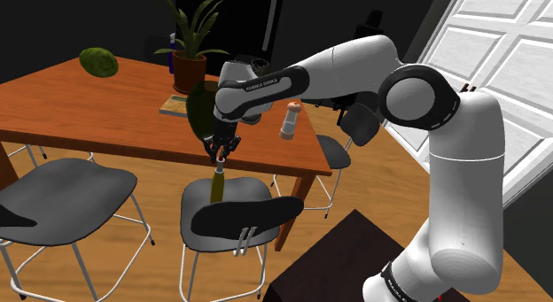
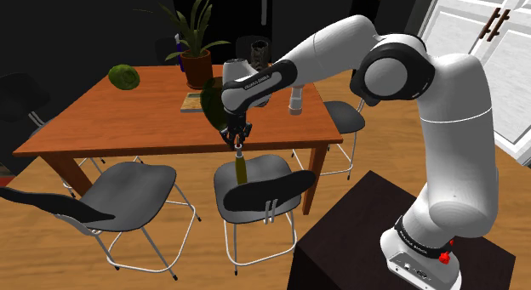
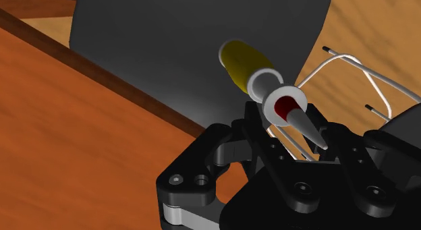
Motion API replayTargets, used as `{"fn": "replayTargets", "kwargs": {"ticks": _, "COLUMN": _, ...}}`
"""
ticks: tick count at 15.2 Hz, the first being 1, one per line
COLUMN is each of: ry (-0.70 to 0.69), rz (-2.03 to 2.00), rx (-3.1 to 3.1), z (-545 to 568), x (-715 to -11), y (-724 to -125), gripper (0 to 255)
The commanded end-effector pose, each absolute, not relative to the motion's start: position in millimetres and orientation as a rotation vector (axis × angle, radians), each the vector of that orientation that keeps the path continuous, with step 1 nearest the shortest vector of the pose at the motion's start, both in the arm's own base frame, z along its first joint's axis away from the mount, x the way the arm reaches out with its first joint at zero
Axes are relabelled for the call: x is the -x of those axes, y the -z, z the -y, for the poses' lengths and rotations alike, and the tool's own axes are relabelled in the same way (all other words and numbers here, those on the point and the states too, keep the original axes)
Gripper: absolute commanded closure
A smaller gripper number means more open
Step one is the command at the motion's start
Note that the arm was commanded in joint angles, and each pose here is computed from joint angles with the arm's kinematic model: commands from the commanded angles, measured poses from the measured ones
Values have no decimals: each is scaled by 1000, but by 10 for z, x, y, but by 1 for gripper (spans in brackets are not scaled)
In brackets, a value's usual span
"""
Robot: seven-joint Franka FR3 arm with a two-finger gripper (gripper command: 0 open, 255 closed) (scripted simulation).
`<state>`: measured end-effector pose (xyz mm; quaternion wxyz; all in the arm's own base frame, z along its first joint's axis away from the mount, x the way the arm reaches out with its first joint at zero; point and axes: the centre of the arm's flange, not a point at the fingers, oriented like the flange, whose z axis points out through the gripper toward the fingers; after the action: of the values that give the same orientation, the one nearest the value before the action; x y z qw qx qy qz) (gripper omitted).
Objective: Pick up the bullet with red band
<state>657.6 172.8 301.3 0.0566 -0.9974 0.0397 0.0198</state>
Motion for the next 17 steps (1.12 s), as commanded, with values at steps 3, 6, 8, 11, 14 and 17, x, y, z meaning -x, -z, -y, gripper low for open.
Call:
{"fn": "replayTargets", "kwargs": {"ticks": 3, "ry": -62, "rz": -121, "rx": 3026, "z": -1728, "x": -6575, "y": -3059, "gripper": 255}}
{"fn": "replayTargets", "kwargs": {"ticks": 6, "ry": -62, "rz": -121, "rx": 3026, "z": -1728, "x": -6575, "y": -3218, "gripper": 255}}
{"fn": "replayTargets", "kwargs": {"ticks": 8, "ry": -62, "rz": -121, "rx": 3026, "z": -1728, "x": -6575, "y": -3323, "gripper": 255}}
{"fn": "replayTargets", "kwargs": {"ticks": 11, "ry": -62, "rz": -121, "rx": 3026, "z": -1728, "x": -6575, "y": -3482, "gripper": 255}}
{"fn": "replayTargets", "kwargs": {"ticks": 14, "ry": -62, "rz": -121, "rx": 3026, "z": -1728, "x": -6575, "y": -3640, "gripper": 255}}
{"fn": "replayTargets", "kwargs": {"ticks": 17, "ry": -62, "rz": -121, "rx": 3026, "z": -1728, "x": -6575, "y": -3799, "gripper": 255}}
